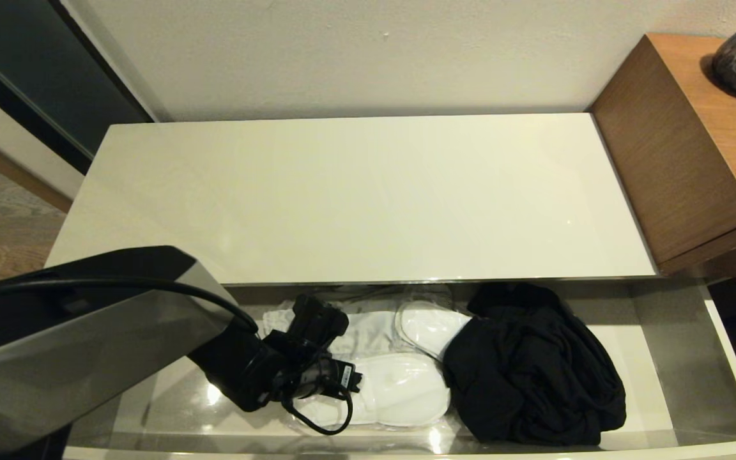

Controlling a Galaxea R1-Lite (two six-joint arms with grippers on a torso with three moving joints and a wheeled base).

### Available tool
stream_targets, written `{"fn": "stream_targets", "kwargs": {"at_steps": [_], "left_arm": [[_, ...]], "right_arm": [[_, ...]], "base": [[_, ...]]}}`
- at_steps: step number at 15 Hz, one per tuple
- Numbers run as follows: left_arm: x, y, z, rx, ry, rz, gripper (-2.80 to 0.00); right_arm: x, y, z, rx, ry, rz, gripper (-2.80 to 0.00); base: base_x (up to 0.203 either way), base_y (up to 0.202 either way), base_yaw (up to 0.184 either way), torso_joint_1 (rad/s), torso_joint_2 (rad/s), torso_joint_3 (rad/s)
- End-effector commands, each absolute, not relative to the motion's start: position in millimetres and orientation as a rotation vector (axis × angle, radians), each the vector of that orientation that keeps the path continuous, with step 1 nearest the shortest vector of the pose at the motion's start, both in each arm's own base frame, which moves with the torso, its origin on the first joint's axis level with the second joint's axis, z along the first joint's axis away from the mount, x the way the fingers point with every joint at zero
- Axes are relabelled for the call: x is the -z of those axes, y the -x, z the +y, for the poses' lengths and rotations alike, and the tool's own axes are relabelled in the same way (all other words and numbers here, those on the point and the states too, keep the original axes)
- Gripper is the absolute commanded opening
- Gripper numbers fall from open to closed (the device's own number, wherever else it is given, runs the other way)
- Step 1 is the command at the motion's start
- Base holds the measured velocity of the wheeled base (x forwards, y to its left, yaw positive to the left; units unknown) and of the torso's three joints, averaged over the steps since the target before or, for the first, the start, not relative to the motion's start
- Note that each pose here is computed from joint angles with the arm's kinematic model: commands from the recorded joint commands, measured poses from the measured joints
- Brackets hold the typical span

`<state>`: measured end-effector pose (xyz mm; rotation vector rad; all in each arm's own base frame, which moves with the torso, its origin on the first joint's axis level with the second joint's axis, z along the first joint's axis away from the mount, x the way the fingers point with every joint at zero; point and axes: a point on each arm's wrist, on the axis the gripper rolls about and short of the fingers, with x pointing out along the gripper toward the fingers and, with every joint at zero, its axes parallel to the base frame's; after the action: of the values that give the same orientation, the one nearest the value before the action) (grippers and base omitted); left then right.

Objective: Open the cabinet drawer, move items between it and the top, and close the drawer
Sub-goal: Take out the disposable slippers from the drawer

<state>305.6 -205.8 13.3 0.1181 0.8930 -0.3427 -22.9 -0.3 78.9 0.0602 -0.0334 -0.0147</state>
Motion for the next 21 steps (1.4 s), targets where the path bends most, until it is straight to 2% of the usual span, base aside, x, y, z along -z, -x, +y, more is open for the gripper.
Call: {"fn": "stream_targets", "kwargs": {"at_steps": [1,3,4,13,16,18,21], "left_arm": [[-9,-308,-207,0.339,-0.118,0.896,0.0],[-11,-309,-208,0.34,-0.116,0.89,0.0],[-11,-309,-208,0.34,-0.115,0.889,-2.8],[-4,-318,-213,0.339,-0.113,0.889,-2.8],[-55,-317,-213,0.368,-0.077,0.775,-2.8],[-81,-313,-210,0.378,-0.077,0.758,-2.8],[-148,-297,-198,0.392,-0.069,0.723,-2.8]], "right_arm": [[-79,23,0,0.014,-0.06,-0.033,-2.8],[-79,23,0,0.014,-0.061,-0.033,-2.8],[-79,23,0,0.014,-0.06,-0.033,-2.8],[-79,23,0,0.014,-0.062,-0.033,-2.8],[-79,23,0,0.014,-0.062,-0.033,-2.8],[-79,23,0,0.014,-0.062,-0.033,-2.8],[-79,23,0,0.014,-0.06,-0.033,-2.8]], "base": [[0.0,0.0,0.0,0.0,0.0,0.0],[0.0,0.0,0.0,0.0,0.0,0.0],[0.0,0.0,0.0,0.0,0.0,0.0],[0.0,0.0,0.0,0.0,0.0,0.0],[0.0,0.0,0.0,0.0,0.0,0.0],[0.0,0.0,0.0,0.0,0.0,0.0],[0.0,0.0,0.0,0.0,0.0,0.0]]}}
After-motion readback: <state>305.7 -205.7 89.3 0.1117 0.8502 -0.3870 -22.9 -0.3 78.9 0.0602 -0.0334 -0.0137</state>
